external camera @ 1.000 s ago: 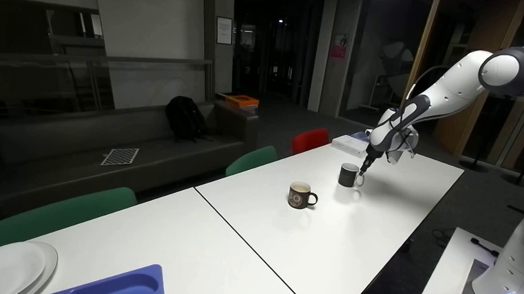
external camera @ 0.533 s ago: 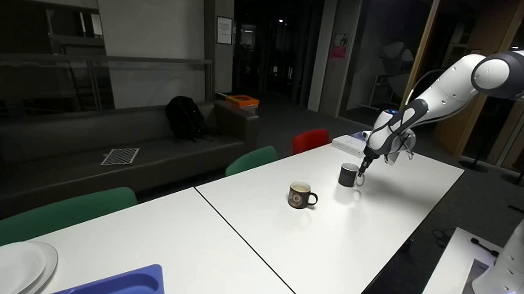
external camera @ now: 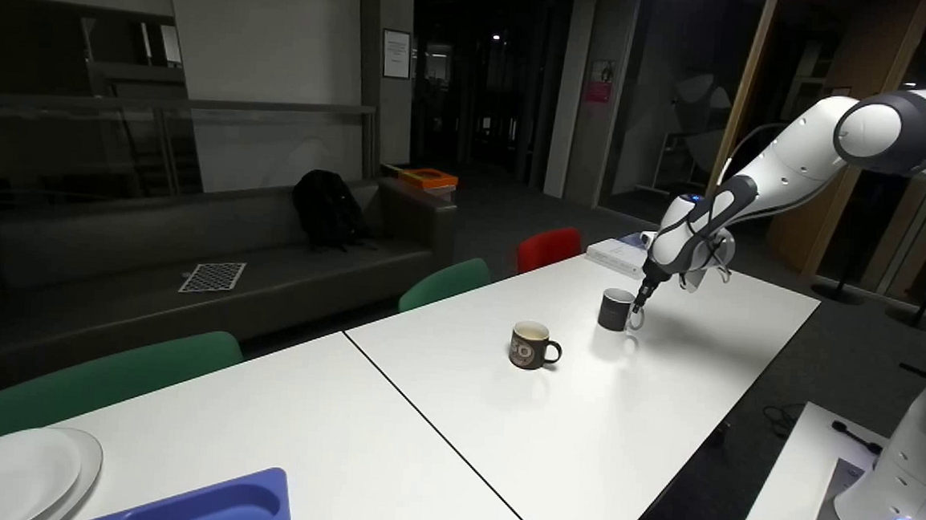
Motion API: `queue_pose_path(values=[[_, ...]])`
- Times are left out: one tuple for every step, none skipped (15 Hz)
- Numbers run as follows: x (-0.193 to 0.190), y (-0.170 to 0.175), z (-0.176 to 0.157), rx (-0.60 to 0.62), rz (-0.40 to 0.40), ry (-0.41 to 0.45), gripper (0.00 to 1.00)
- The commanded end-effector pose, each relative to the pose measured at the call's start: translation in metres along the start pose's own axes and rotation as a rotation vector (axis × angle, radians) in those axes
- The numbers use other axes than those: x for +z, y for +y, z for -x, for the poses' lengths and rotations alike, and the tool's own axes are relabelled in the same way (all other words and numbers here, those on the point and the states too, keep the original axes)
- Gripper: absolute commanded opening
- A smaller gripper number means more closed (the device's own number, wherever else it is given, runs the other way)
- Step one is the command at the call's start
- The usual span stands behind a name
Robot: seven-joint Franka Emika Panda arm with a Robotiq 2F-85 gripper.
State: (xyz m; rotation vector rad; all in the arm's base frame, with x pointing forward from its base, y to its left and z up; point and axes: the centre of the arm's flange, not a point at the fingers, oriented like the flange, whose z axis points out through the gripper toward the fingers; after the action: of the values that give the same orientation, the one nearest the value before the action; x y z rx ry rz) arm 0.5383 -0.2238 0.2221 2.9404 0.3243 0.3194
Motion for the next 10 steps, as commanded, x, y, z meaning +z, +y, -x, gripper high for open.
queue_pose_path(values=[[0.0, 0.0, 0.0, 0.0, 0.0, 0.0, 1.0], [0.0, 0.0, 0.0, 0.0, 0.0, 0.0, 1.0], [0.002, 0.001, -0.001, 0.002, 0.005, 0.007, 1.0], [0.003, 0.001, -0.001, 0.001, 0.007, 0.013, 1.0], [0.006, 0.002, -0.002, -0.003, 0.008, 0.018, 1.0], [0.008, 0.002, -0.003, -0.001, 0.007, 0.02, 1.0], [0.01, 0.003, -0.002, 0.0, 0.008, 0.021, 1.0], [0.012, 0.004, -0.001, 0.0, 0.009, 0.022, 1.0], [0.013, 0.005, 0.0, 0.005, 0.007, 0.02, 1.0], [0.014, 0.006, 0.001, 0.007, 0.008, 0.018, 1.0]])
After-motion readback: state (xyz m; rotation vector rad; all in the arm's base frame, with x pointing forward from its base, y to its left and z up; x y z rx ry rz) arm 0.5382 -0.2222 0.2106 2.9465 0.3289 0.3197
